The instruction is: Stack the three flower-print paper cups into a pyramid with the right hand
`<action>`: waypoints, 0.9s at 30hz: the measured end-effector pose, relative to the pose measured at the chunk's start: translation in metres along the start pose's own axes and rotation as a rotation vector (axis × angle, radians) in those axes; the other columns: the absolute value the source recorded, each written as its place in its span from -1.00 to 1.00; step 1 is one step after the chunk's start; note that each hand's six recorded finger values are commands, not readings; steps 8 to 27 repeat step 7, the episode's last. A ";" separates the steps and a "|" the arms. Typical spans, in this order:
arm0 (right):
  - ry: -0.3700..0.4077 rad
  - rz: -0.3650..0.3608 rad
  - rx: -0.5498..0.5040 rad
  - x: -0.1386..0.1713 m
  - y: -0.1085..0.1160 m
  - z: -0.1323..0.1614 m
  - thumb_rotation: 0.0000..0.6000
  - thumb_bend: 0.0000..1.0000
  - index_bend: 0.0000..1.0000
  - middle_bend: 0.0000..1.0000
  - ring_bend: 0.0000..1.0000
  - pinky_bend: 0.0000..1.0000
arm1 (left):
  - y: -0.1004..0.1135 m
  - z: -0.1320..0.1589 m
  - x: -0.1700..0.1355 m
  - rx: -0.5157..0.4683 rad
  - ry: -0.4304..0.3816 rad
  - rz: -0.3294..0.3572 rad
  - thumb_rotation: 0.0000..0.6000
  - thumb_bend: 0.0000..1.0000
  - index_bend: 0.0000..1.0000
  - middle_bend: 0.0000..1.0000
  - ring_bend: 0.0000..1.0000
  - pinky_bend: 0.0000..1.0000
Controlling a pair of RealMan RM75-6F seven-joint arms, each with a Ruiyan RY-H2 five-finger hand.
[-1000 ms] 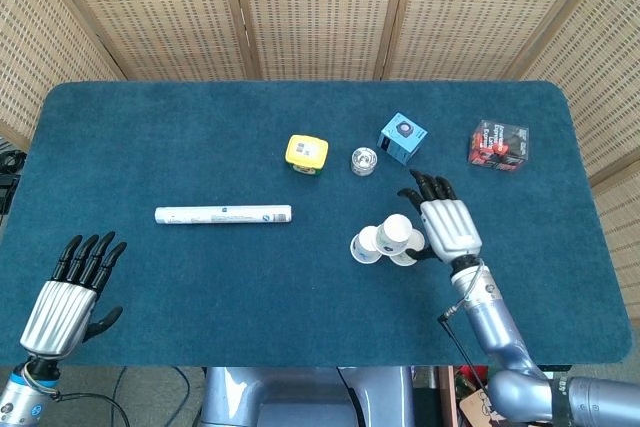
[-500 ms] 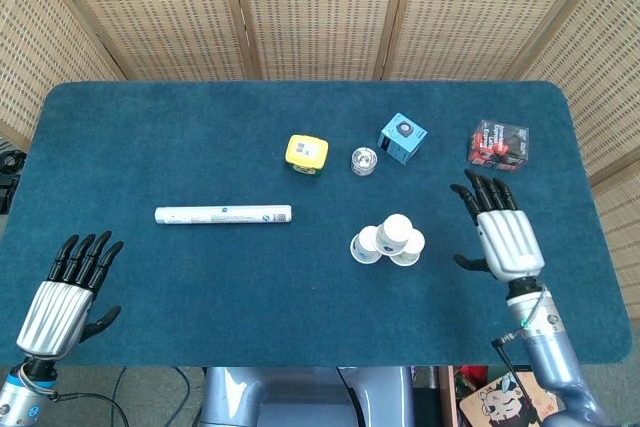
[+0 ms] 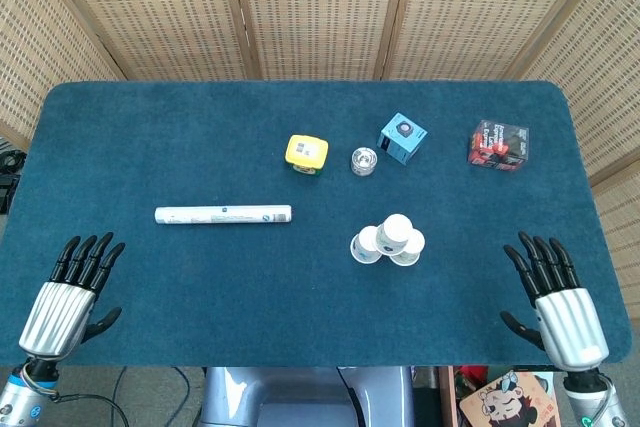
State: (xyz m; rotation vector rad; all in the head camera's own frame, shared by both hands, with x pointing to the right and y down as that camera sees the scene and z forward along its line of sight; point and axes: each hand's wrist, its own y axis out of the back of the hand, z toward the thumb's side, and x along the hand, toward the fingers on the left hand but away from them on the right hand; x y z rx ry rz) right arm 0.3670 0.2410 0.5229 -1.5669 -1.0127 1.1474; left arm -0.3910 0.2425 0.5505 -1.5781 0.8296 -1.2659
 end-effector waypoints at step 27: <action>-0.014 0.045 0.015 0.005 -0.009 -0.001 1.00 -0.76 -0.78 -1.00 -1.00 -1.00 | 0.000 0.000 0.000 0.003 -0.001 0.001 1.00 -0.59 -1.00 -1.00 -1.00 -1.00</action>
